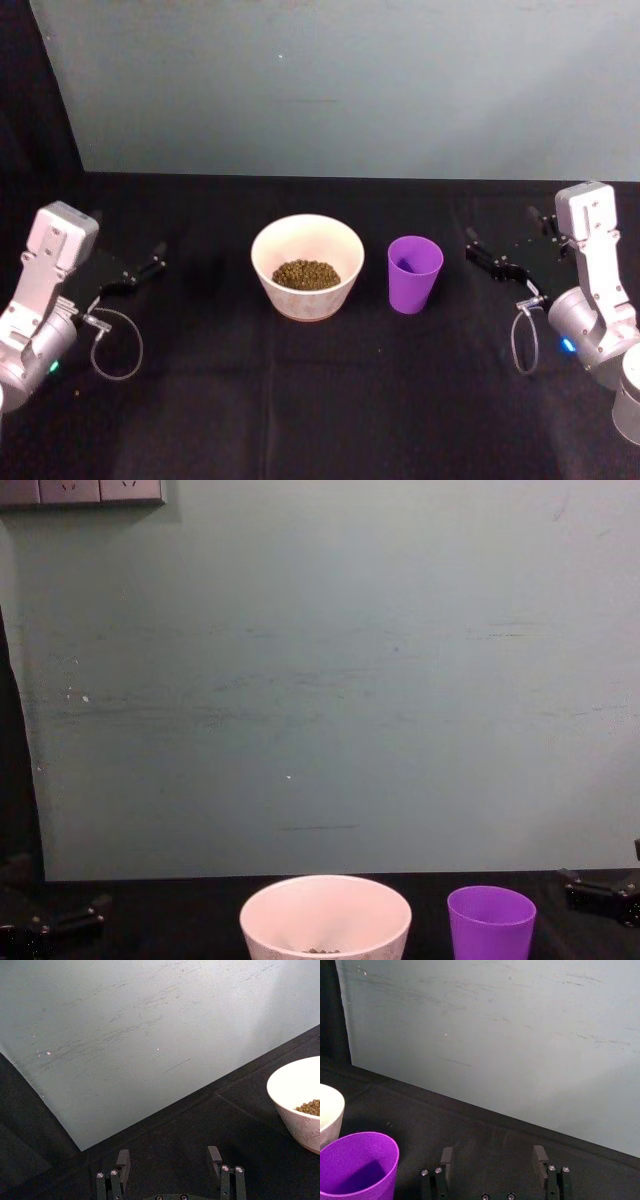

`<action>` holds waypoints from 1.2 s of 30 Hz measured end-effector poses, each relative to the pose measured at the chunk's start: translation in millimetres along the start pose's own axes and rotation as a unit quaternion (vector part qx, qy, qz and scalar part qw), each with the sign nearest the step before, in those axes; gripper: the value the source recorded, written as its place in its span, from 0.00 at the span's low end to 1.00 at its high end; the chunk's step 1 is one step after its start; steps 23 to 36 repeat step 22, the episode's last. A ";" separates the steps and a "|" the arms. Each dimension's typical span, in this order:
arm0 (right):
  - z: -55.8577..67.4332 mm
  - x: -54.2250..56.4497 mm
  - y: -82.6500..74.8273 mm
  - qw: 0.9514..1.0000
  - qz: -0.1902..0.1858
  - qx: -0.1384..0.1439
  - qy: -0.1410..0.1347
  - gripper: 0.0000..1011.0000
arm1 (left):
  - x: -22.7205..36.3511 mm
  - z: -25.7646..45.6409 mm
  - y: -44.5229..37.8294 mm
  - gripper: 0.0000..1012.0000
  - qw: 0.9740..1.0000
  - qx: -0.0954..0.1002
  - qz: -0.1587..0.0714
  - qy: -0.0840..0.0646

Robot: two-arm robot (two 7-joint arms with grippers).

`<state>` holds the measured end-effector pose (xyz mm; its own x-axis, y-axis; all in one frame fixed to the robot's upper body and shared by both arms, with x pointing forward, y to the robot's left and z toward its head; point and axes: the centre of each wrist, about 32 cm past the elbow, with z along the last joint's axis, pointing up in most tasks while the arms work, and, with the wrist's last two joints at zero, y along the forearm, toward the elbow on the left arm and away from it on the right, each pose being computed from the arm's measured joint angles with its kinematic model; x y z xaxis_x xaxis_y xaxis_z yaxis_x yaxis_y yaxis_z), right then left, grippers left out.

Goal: Pick up the cup and pour the mung beans from the cup into the bowl.

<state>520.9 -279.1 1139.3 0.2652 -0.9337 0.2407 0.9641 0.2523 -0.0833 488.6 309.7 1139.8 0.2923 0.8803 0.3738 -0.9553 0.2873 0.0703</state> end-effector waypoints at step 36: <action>-0.1 -0.1 -0.1 1.000 0.001 0.001 0.000 0.99 | 0.0 0.0 0.0 1.00 1.000 0.000 0.000 0.000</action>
